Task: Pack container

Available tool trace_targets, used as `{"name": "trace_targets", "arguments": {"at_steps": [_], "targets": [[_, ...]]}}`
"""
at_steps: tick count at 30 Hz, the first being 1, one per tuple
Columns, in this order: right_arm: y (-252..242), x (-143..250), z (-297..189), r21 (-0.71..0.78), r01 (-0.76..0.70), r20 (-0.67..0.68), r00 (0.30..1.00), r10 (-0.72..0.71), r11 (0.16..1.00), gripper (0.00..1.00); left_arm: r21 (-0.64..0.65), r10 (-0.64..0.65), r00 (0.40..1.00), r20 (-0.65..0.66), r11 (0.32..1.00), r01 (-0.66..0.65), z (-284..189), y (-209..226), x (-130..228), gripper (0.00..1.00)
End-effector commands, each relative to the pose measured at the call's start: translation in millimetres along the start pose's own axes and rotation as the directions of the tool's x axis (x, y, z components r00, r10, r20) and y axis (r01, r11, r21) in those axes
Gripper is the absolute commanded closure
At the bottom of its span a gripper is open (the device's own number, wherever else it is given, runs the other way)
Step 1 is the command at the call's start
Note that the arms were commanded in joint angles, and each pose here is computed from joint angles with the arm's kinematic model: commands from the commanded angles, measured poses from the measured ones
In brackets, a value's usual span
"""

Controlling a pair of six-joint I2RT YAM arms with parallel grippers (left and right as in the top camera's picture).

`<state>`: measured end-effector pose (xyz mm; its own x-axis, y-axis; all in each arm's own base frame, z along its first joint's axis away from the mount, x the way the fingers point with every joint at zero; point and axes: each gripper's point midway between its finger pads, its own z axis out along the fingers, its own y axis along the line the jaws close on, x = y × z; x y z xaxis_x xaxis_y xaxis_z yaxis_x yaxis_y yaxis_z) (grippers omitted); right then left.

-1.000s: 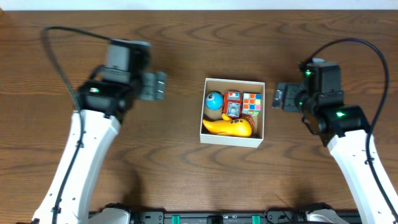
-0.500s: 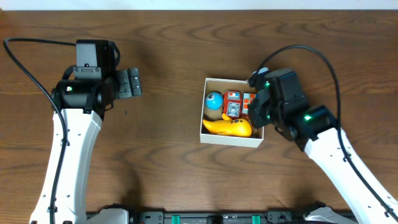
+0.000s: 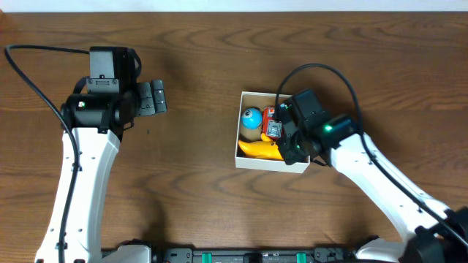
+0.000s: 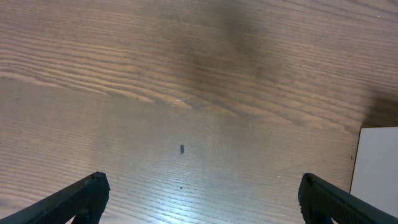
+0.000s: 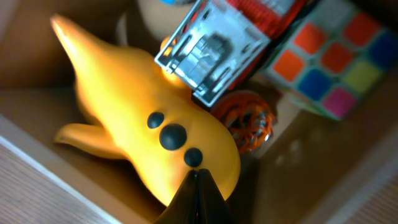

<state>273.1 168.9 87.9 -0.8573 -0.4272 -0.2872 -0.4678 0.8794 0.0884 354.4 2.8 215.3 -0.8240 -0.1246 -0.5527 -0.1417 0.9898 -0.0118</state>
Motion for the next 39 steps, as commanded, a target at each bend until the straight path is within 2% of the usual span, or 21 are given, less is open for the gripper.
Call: {"name": "trace_targets", "arguments": {"at_steps": [1, 10, 15, 17, 18, 19, 23, 24, 27, 29, 33, 36, 39], "targets": [[7, 4, 15, -0.011, 0.017, -0.042, 0.999, -0.018, 1.0, 0.99, 0.003, -0.02, 1.0, 0.014, 1.0, 0.02, -4, 0, -6, 0.02], [4, 9, 36, 0.007, 0.015, -0.097, 0.995, -0.014, 1.0, 0.99, 0.003, -0.02, 1.0, 0.014, 1.0, 0.02, -4, 0, -5, 0.02], [-8, -6, 11, 0.081, 0.004, -0.016, 1.0, -0.003, 0.997, 0.99, 0.003, -0.019, 1.0, 0.013, 1.0, 0.019, -4, 0, -5, 0.02], [-13, -15, -8, 0.117, -0.007, 0.045, 0.999, 0.002, 0.993, 0.95, 0.003, -0.019, 1.0, 0.013, 1.0, 0.019, -4, 0, -5, 0.02], [-16, -20, -19, 0.133, -0.014, 0.081, 0.997, 0.003, 0.991, 0.86, 0.003, -0.02, 1.0, 0.013, 1.0, 0.02, -4, 0, -5, 0.02], [-20, -25, -30, 0.148, -0.024, 0.119, 0.993, 0.006, 0.989, 0.71, 0.003, -0.019, 1.0, 0.013, 1.0, 0.019, -3, 0, -5, 0.02], [-47, -34, -68, 0.213, -0.157, 0.255, 0.962, 0.1, 0.964, 0.37, 0.004, -0.015, 1.0, 0.014, 1.0, 0.015, -4, 0, -6, 0.02], [-55, -34, -73, 0.225, -0.192, 0.275, 0.953, 0.127, 0.955, 0.3, 0.004, -0.005, 1.0, 0.014, 1.0, 0.005, -4, 0, -6, 0.02], [-82, -34, -83, 0.245, -0.296, 0.32, 0.924, 0.211, 0.923, 0.16, 0.048, 0.045, 0.999, 0.021, 0.998, -0.046, -3, -8, -7, 0.02], [-99, -36, -85, 0.252, -0.344, 0.345, 0.905, 0.248, 0.905, 0.01, 0.097, 0.076, 0.996, 0.037, 0.992, -0.079, -2, -17, -10, 0.02], [-138, -52, -100, 0.264, -0.445, 0.46, 0.838, 0.293, 0.856, 0.01, 0.13, 0.175, 0.981, 0.085, 0.974, -0.185, 3, -32, -15, 0.02], [-168, -72, -123, 0.285, -0.523, 0.591, 0.755, 0.282, 0.803, 0.01, 0.116, 0.185, 0.976, 0.111, 0.973, -0.198, 12, -37, -23, 0.02], [-179, -79, -134, 0.287, -0.539, 0.637, 0.725, 0.262, 0.792, 0.01, 0.117, 0.186, 0.976, 0.109, 0.973, -0.199, 20, -39, -25, 0.02]]}}
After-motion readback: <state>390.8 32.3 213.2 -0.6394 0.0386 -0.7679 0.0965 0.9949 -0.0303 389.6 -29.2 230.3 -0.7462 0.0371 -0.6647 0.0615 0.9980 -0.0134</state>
